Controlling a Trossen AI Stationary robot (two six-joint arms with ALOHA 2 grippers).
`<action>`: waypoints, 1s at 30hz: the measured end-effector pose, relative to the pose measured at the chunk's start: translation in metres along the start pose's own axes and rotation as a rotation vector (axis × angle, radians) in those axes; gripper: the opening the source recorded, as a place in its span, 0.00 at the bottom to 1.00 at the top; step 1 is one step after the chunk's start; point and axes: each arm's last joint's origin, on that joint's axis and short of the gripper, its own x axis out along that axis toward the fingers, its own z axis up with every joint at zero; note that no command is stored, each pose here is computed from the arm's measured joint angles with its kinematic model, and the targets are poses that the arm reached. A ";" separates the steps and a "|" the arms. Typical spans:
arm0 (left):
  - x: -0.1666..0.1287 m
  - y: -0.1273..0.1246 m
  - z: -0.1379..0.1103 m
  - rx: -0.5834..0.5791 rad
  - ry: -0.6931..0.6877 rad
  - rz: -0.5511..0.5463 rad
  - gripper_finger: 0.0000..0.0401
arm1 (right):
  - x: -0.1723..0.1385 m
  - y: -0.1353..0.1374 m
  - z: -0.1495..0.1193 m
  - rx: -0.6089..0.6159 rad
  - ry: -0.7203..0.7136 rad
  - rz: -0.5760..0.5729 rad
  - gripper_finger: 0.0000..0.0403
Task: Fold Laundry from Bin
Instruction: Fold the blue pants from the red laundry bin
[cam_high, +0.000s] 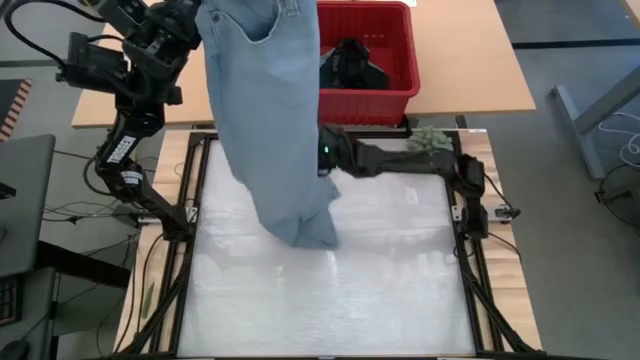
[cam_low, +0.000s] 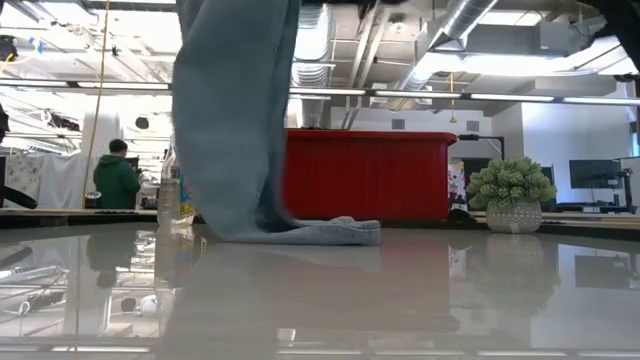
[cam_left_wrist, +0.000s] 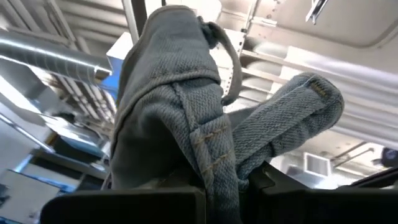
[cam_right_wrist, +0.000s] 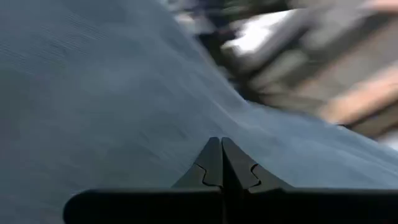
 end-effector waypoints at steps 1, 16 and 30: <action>0.000 0.000 0.000 0.009 -0.003 0.008 0.04 | -0.002 0.014 0.000 0.013 0.006 0.063 0.04; -0.002 0.011 -0.009 0.268 0.090 0.222 0.04 | -0.112 0.170 0.087 -0.126 -0.125 0.472 0.04; -0.016 0.036 -0.038 0.355 0.466 0.409 0.04 | -0.144 0.215 0.070 -0.202 -0.152 0.423 0.05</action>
